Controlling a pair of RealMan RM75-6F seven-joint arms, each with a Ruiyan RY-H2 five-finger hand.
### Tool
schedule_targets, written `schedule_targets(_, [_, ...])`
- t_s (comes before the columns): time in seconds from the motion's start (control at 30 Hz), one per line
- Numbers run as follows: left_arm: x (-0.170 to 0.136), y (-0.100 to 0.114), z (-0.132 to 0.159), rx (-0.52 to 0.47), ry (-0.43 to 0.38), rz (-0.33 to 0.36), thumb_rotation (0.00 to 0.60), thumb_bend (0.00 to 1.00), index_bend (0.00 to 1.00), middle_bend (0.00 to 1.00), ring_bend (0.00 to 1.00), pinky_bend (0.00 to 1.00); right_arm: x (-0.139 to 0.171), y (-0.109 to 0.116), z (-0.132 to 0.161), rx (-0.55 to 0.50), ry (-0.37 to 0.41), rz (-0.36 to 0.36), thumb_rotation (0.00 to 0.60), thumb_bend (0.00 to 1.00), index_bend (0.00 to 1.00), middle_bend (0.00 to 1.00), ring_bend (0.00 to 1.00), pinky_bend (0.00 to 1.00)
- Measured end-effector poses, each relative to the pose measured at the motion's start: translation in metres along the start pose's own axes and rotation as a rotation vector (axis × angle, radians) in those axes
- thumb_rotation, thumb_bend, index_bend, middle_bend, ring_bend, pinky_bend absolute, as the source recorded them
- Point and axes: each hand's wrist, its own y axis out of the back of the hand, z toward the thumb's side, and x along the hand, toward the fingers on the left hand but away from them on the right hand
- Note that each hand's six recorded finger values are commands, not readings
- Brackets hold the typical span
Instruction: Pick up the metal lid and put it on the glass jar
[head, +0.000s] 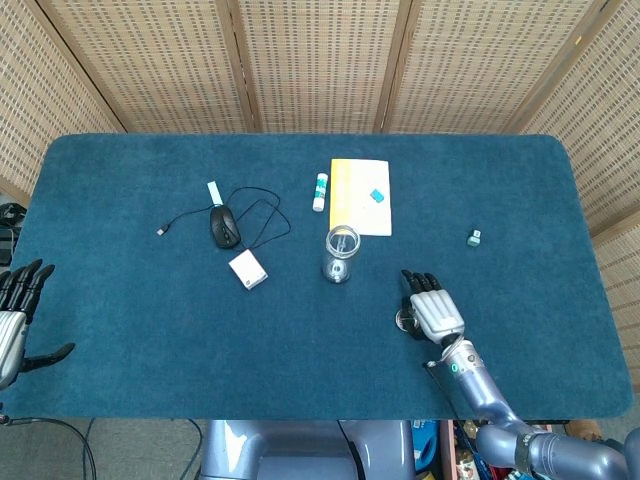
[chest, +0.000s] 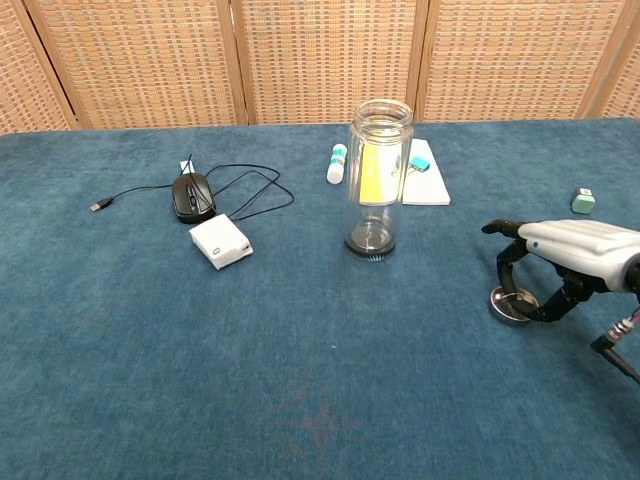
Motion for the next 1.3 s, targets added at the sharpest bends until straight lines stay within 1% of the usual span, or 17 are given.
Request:
schedule_targets(0.33, [0.0,-0.001,0.0,0.0,0.002,-0.002,0.6,0.0,0.0,0.0,0.0,0.0,0.003,0.004,0.005,-0.01,0.02,-0.016,0.6,0.63,0.66,0.01,0.0,0.02])
schedule_targets(0.43, [0.001,-0.001,0.0,0.0,0.002,-0.005,0.6,0.0,0.0,0.0,0.0,0.0,0.006,0.01,0.006,-0.013,0.027,-0.029,0.6,0.64,0.67,0.01,0.0,0.02])
schedule_targets(0.53, [0.001,-0.001,0.0,-0.003,0.002,-0.005,0.6,0.0,0.0,0.0,0.0,0.0,0.011,0.02,0.006,-0.018,0.036,-0.05,0.6,0.64,0.67,0.02,0.0,0.02])
schedule_targets(0.67, [0.0,0.0,0.0,-0.006,-0.001,-0.004,0.6,0.0,0.0,0.0,0.0,0.0,0.022,0.042,0.004,-0.035,0.046,-0.093,0.6,0.65,0.67,0.02,0.0,0.02])
schedule_targets(0.73, [0.0,0.001,0.001,-0.007,-0.003,-0.002,0.6,0.0,0.0,0.0,0.0,0.0,0.029,0.057,0.002,-0.042,0.049,-0.121,0.6,0.65,0.67,0.02,0.0,0.02])
schedule_targets(0.87, [-0.001,0.001,0.001,-0.01,-0.006,0.0,0.6,0.0,0.0,0.0,0.0,0.0,0.044,0.087,-0.003,-0.043,0.055,-0.179,0.6,0.65,0.67,0.02,0.0,0.02])
schedule_targets(1.0, [-0.002,0.002,0.001,-0.01,-0.008,0.001,0.6,0.0,0.0,0.0,0.0,0.0,0.055,0.125,-0.005,-0.029,0.058,-0.25,0.6,0.65,0.67,0.02,0.0,0.02])
schedule_targets(1.07, [-0.002,0.002,0.002,-0.008,-0.009,0.002,0.6,0.0,0.0,0.0,0.0,0.0,0.057,0.145,-0.005,-0.012,0.056,-0.289,0.6,0.65,0.67,0.02,0.0,0.02])
schedule_targets(1.17, [-0.001,0.001,0.001,0.0,-0.008,-0.001,0.6,0.0,0.0,0.0,0.0,0.0,0.055,0.168,0.0,-0.004,0.052,-0.326,0.6,0.65,0.67,0.02,0.0,0.02])
schedule_targets(1.3, [0.001,-0.001,0.001,0.004,-0.003,-0.005,0.6,0.0,0.0,0.0,0.0,0.0,0.047,0.202,0.014,0.001,0.052,-0.375,0.6,0.65,0.67,0.02,0.0,0.02])
